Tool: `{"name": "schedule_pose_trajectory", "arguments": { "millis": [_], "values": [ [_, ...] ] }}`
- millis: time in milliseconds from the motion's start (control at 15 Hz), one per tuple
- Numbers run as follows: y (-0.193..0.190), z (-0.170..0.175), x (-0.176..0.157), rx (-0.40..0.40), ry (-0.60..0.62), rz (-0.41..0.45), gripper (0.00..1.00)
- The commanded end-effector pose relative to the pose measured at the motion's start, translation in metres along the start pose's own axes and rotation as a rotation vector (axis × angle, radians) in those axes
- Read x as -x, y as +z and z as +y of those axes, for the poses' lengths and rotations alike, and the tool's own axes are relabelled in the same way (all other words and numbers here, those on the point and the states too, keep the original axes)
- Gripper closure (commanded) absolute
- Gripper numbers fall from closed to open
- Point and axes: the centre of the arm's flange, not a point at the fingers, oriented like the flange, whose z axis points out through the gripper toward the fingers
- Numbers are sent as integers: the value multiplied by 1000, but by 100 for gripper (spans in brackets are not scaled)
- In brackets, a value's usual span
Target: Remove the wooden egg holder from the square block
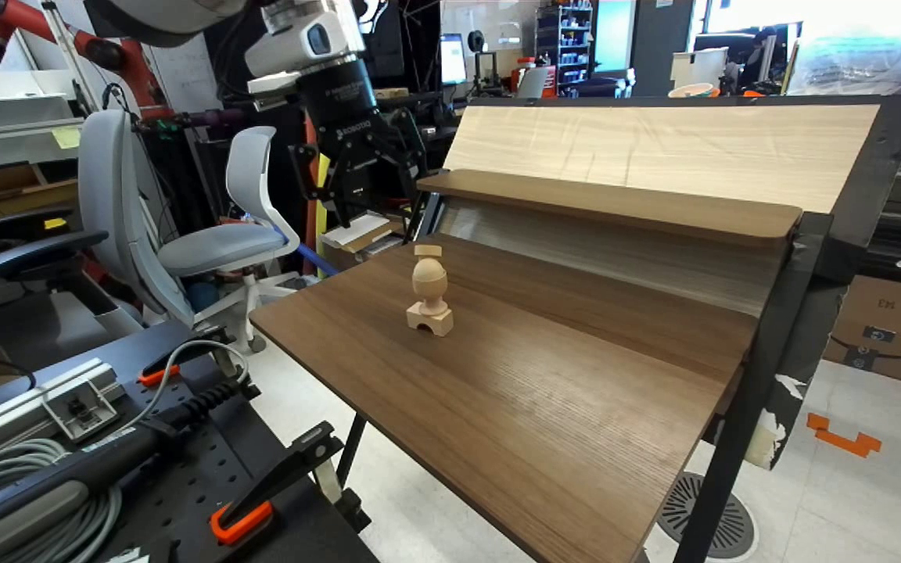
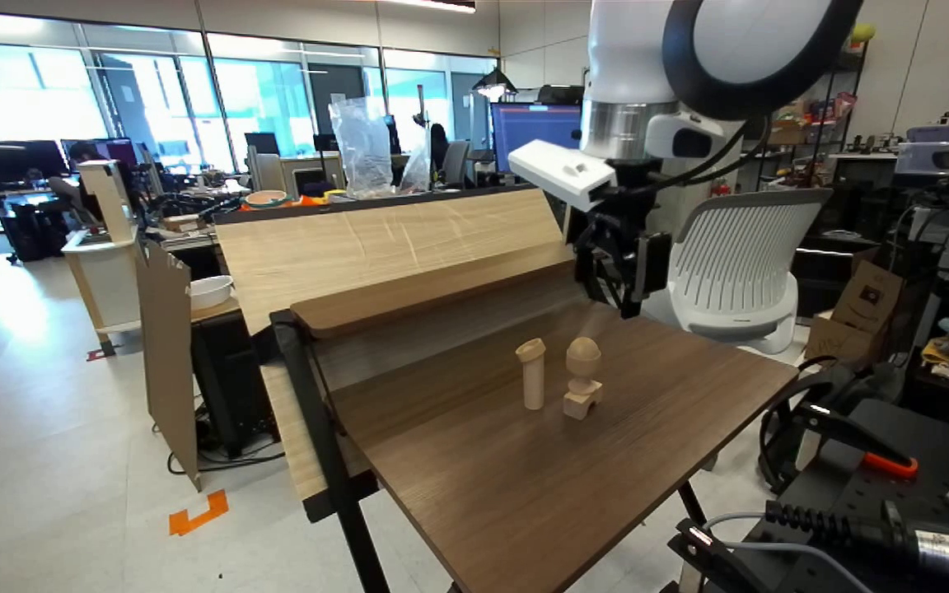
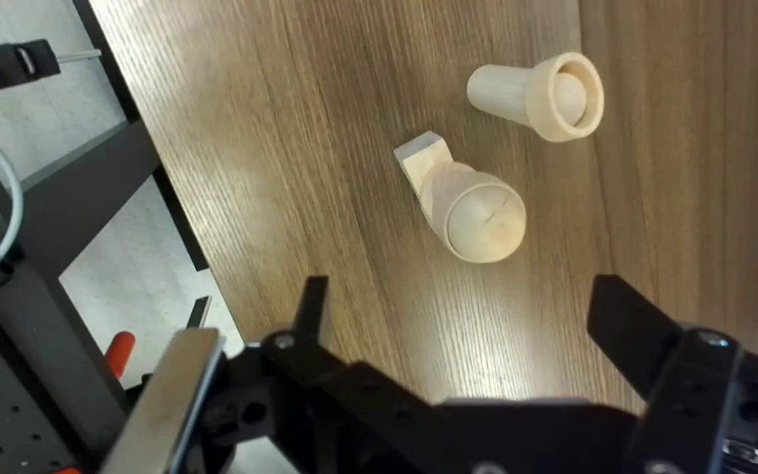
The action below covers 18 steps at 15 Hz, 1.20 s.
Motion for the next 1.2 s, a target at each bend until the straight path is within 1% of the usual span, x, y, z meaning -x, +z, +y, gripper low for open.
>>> {"name": "schedule_pose_trajectory", "arguments": {
  "millis": [0, 200, 467, 733, 1133],
  "values": [
    [43, -38, 26, 52, 83, -25, 0],
    [65, -49, 29, 76, 125, -43, 0],
    [82, -66, 31, 95, 199, -34, 0],
    [87, -77, 37, 96, 249, -39, 0],
    [80, -86, 29, 90, 308, -56, 0]
  ]
}}
